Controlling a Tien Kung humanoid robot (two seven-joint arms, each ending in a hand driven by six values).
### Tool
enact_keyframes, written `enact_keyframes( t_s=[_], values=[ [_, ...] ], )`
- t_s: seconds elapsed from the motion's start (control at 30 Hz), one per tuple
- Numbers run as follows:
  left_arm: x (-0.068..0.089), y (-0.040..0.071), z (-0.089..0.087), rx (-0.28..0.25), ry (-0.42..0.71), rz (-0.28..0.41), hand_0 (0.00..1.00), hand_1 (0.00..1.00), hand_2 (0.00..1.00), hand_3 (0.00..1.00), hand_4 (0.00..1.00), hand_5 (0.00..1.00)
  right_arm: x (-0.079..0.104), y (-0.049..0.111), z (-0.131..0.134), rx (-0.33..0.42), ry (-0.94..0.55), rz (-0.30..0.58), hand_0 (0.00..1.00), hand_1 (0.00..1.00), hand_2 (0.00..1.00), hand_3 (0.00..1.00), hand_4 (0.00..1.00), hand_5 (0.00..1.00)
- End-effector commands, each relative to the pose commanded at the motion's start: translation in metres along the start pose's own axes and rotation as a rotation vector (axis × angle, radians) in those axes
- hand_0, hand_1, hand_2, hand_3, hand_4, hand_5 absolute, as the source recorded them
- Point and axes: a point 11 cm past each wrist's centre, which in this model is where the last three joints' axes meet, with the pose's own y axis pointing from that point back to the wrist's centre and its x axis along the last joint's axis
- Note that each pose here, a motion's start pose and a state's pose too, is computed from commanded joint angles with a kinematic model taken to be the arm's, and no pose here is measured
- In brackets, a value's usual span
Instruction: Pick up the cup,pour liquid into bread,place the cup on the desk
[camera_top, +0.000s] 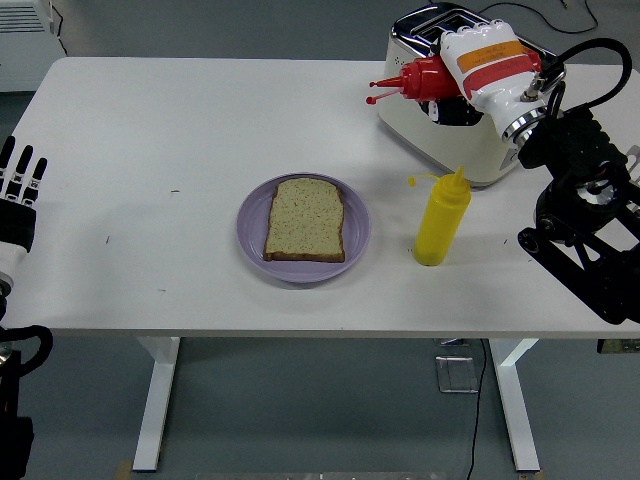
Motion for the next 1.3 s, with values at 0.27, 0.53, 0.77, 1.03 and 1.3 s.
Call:
enact_keyframes(
  t_s=[0.27,0.53,0.77,1.03,1.3],
  values=[
    [0.0,0.0,0.002,-0.004,0.0,0.001,0.788,0.738,0.735,0.695,0.545,0.998,0.025,-0.004,0.008,-0.01,-0.02,0.075,0.09,0.065,0.197,0.293,0.724,0.343],
    [-0.001,-0.001,0.001,-0.006,0.004,-0.002,0.788,0.738,0.736,0.695,0.545,0.998,-0.015,0.001,-0.021,0.086,0.05,-0.039,0.095,0.068,0.201,0.295,0.709,0.339],
    [0.001,-0.001,0.005,-0.014,0.002,0.004,0.788,0.738,0.736,0.695,0.545,0.998,0.022,-0.008,0.012,-0.004,0.032,0.047,0.094,0.069,0.202,0.297,0.697,0.329],
    [-0.001,-0.001,0.004,-0.011,0.003,-0.001,0.788,0.738,0.736,0.695,0.545,0.998,0.008,-0.006,-0.003,0.037,0.049,0.004,0.095,0.07,0.203,0.298,0.692,0.325],
    [0.0,-0.001,0.004,-0.014,0.004,0.001,0.788,0.738,0.736,0.694,0.546,0.998,-0.017,0.003,-0.024,0.085,0.039,-0.048,0.094,0.07,0.207,0.301,0.678,0.314]
  ],
)
